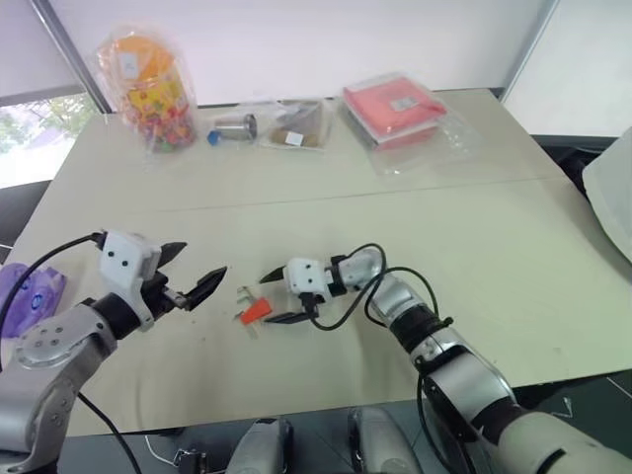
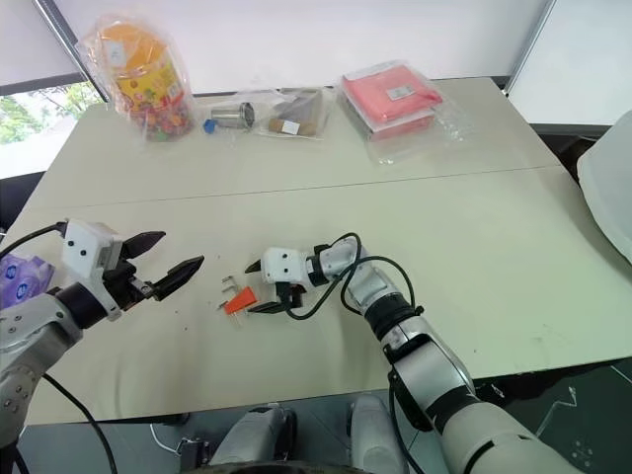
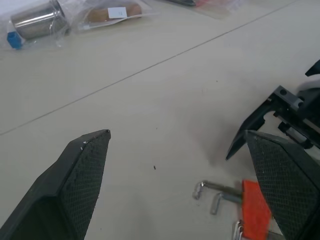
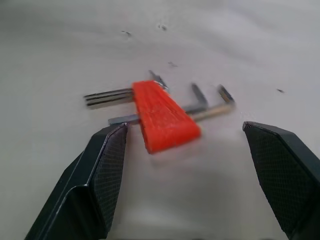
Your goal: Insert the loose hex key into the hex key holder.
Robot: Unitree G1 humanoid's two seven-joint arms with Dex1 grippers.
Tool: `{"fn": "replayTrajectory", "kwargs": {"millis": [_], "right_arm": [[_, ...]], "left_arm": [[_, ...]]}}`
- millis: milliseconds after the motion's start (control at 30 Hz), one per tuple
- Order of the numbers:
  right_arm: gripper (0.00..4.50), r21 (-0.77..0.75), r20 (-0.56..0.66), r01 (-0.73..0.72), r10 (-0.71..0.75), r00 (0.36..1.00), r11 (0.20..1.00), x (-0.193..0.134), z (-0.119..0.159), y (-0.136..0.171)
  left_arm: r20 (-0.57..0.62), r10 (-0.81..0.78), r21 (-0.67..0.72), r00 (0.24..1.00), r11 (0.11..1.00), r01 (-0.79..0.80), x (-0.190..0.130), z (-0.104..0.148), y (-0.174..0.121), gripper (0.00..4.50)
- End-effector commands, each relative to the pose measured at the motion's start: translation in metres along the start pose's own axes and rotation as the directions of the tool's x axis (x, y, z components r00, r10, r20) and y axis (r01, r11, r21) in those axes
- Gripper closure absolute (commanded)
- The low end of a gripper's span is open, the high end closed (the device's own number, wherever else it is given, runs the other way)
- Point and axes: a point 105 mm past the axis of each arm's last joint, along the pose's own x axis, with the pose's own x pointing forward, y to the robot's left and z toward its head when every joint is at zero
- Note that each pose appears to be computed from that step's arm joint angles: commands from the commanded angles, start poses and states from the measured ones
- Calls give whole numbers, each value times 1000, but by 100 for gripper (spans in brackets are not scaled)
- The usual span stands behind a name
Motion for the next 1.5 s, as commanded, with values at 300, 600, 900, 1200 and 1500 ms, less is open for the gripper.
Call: {"fn": "replayTrajectory", "kwargs": {"millis": [300, 600, 900, 1200, 1500], "right_arm": [[67, -4, -18, -3, 3, 1000, 1000, 5, 4, 7], [67, 20, -80, -1, 2, 997, 1000, -20, -5, -8], [67, 50, -107, -25, 31, 994, 998, -17, -12, -10], [67, 77, -108, -74, 82, 991, 994, -9, -11, -4], [67, 127, -84, -108, 120, 989, 986, -5, -8, 4]], "left_arm": [[31, 16, 28, 999, 999, -17, -4, 8, 1, 0], [35, 7, 26, 999, 1000, -8, 0, 8, -1, 0], [34, 8, 30, 999, 1000, -9, 1, 8, -1, 0], [32, 19, 32, 999, 999, -20, 0, 8, 0, 0], [34, 21, 36, 999, 999, -22, 0, 9, 0, 0]]}}
